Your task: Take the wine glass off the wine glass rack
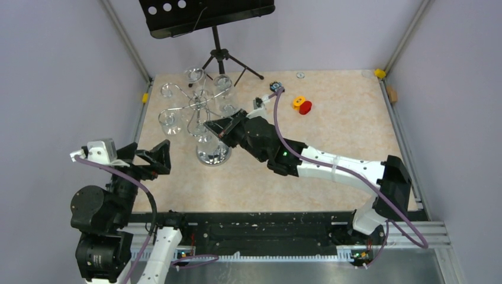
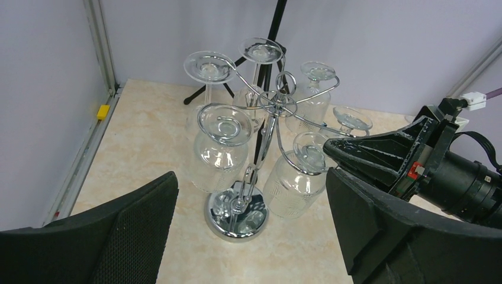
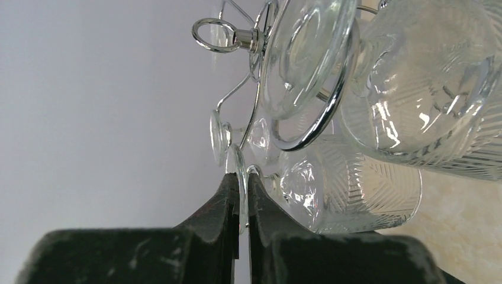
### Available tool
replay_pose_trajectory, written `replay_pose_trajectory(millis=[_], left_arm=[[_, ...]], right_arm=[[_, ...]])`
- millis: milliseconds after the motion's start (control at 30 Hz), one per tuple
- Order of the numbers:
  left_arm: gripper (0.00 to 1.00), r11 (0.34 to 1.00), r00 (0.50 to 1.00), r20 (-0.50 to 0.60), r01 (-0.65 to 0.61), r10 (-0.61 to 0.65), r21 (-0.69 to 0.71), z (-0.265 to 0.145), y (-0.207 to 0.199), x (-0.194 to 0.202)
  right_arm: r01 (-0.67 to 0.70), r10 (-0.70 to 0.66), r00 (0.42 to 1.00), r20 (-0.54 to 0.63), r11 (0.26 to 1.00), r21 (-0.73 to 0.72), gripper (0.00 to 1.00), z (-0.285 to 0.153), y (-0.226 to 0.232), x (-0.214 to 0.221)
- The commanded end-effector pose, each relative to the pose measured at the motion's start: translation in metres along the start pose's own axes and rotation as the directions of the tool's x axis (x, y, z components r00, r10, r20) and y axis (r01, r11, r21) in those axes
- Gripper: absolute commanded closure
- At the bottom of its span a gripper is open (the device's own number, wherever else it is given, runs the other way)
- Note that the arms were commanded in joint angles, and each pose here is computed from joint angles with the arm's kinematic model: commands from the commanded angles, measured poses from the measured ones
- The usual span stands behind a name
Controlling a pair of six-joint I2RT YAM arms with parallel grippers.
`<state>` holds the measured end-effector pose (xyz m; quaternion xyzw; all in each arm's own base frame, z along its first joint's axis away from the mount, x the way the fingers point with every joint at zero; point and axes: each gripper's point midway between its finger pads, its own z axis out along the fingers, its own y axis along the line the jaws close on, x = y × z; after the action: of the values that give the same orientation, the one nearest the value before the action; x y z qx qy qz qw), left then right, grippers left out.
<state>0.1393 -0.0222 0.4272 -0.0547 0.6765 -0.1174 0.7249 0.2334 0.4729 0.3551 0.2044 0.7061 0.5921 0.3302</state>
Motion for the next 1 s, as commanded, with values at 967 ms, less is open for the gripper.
replay_pose_trajectory(millis=[967], left_arm=[[0.01,0.999,1.0,-0.003,0.008,-0.008,0.034,0.005,-0.006,0.0]], right_arm=[[-0.052,0.051,0.999,-0.008,0.977,-0.207,1.0,-0.03,0.069,-0.013]])
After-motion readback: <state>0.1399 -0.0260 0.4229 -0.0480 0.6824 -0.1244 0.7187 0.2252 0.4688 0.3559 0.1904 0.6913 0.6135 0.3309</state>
